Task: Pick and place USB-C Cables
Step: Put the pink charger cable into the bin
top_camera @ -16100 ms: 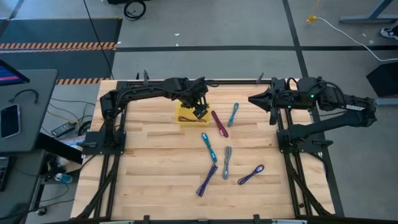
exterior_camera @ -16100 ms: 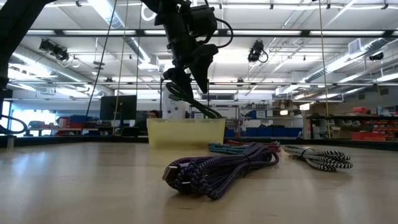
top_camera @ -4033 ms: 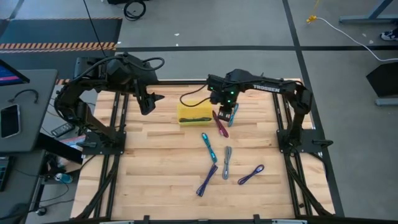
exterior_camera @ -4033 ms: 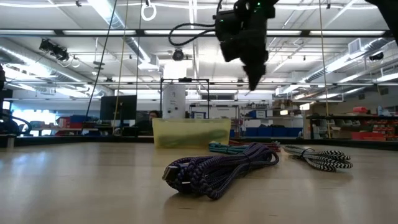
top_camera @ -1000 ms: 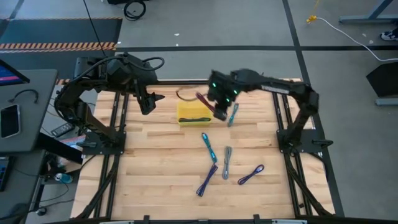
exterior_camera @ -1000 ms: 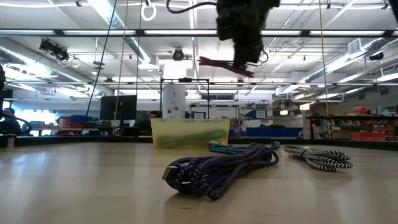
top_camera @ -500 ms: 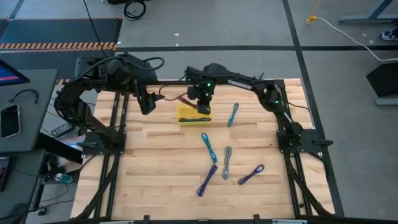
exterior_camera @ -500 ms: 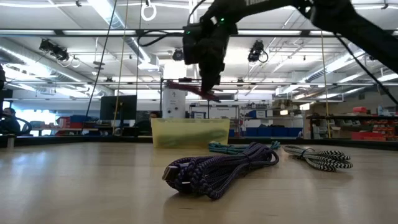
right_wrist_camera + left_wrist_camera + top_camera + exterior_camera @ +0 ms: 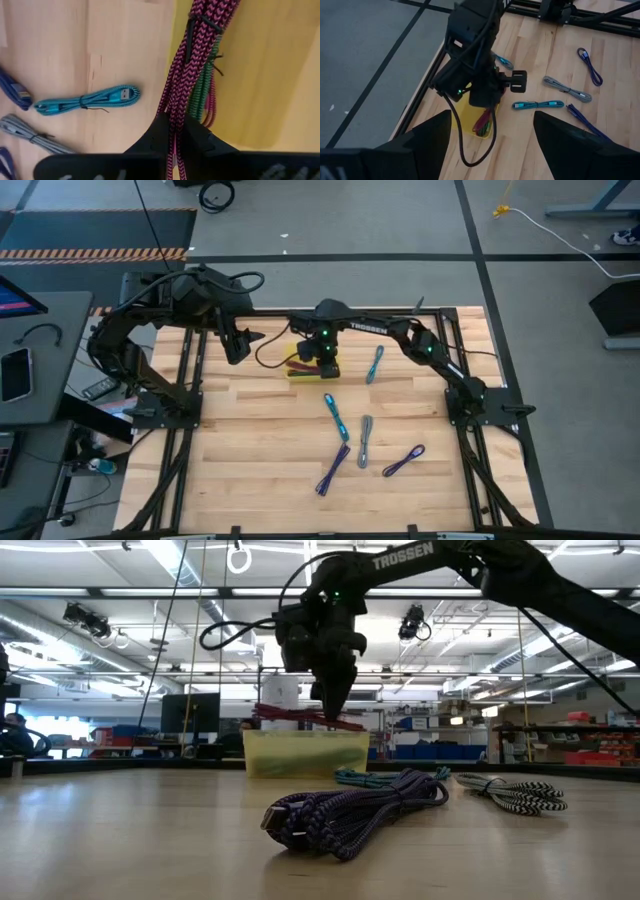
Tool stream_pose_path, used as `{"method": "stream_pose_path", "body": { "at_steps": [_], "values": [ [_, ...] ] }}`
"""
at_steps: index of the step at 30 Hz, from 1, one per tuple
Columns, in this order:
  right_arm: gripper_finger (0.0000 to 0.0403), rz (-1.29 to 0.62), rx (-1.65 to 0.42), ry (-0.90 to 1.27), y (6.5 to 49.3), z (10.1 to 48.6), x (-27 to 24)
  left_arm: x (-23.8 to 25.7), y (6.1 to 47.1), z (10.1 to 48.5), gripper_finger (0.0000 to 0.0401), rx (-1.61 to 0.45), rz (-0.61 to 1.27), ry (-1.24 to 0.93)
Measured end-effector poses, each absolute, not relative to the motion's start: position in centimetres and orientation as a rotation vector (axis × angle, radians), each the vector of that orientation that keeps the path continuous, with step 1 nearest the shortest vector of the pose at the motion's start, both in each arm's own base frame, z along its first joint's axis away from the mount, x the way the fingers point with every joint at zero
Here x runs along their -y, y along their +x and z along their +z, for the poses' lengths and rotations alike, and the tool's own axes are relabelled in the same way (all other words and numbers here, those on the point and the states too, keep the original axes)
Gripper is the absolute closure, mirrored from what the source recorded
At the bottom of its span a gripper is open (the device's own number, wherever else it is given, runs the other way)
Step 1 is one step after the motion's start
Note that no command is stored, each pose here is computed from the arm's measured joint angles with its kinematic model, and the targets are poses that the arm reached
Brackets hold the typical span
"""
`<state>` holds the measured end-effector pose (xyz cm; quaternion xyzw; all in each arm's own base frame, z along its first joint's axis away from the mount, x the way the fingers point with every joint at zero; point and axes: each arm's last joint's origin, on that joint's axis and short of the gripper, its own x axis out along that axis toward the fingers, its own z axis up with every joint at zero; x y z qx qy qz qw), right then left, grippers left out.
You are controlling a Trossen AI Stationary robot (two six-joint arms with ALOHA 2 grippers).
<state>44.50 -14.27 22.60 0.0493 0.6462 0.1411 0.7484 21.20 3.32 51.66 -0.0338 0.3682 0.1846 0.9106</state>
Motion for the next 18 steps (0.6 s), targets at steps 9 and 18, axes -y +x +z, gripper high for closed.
{"method": "stream_pose_path", "body": {
  "at_steps": [9,18],
  "values": [
    [0.0375,0.261,-1.404,0.063,44.0,23.1,15.8,-3.3,21.2,51.7,0.0113,-0.761,0.378,-0.063],
    [0.0375,0.260,-1.381,0.051,43.5,23.1,17.4,-3.3,21.2,51.7,0.0113,-0.761,0.377,-0.061]
  ]
}}
